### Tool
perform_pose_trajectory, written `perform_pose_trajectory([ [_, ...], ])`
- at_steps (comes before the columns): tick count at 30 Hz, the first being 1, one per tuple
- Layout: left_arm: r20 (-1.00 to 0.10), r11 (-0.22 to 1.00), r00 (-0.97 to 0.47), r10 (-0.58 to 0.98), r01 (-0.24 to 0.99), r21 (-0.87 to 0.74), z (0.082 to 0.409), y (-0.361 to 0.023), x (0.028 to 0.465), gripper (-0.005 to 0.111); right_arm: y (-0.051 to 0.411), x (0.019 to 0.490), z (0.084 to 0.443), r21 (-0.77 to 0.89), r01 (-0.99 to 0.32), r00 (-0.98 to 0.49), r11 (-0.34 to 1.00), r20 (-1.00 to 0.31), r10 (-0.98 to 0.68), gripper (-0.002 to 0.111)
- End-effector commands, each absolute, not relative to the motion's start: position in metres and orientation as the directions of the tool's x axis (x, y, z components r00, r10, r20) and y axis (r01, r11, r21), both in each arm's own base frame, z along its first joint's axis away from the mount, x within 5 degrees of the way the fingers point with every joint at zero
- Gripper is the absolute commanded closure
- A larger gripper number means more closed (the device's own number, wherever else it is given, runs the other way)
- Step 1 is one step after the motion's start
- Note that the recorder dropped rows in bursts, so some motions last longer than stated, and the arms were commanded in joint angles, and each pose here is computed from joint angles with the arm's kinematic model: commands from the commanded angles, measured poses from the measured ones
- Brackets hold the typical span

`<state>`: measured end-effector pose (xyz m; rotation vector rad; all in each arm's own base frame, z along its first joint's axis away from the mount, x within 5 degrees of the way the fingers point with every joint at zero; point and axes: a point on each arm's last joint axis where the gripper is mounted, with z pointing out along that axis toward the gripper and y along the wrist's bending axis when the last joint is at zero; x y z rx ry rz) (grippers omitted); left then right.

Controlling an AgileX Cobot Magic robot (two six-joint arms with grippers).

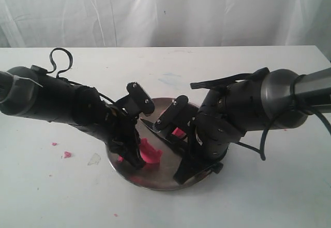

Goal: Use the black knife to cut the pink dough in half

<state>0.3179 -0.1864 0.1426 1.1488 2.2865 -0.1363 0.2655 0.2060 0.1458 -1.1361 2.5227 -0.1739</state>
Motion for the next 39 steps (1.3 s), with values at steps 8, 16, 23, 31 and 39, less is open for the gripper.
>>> perform_pose_trajectory([
  [8, -0.618, 0.537, -0.274, 0.737, 0.793, 0.288, 0.259, -0.167, 0.276, 0.107, 0.202, 0.266, 0.147, -0.274, -0.701, -0.614, 0.659, -0.241, -0.752, 0.108],
  [16, -0.514, 0.448, -0.271, 0.814, 0.856, 0.258, 0.296, -0.143, 0.23, 0.107, 0.197, 0.272, 0.161, -0.343, -0.642, -0.656, 0.686, -0.217, -0.723, 0.108],
  [23, -0.401, 0.483, -0.39, 0.829, 0.861, 0.162, 0.289, -0.133, 0.217, 0.107, 0.194, 0.272, 0.161, -0.359, -0.615, -0.681, 0.702, -0.206, -0.703, 0.108],
  [31, -0.42, 0.549, -0.42, 0.805, 0.796, 0.256, 0.256, -0.124, 0.22, 0.107, 0.198, 0.271, 0.161, -0.348, -0.635, -0.665, 0.69, -0.209, -0.717, 0.108],
  [39, -0.495, 0.543, -0.347, 0.797, 0.772, 0.332, 0.24, -0.124, 0.222, 0.107, 0.211, 0.257, 0.158, -0.285, -0.745, -0.582, 0.603, -0.164, -0.796, 0.108],
])
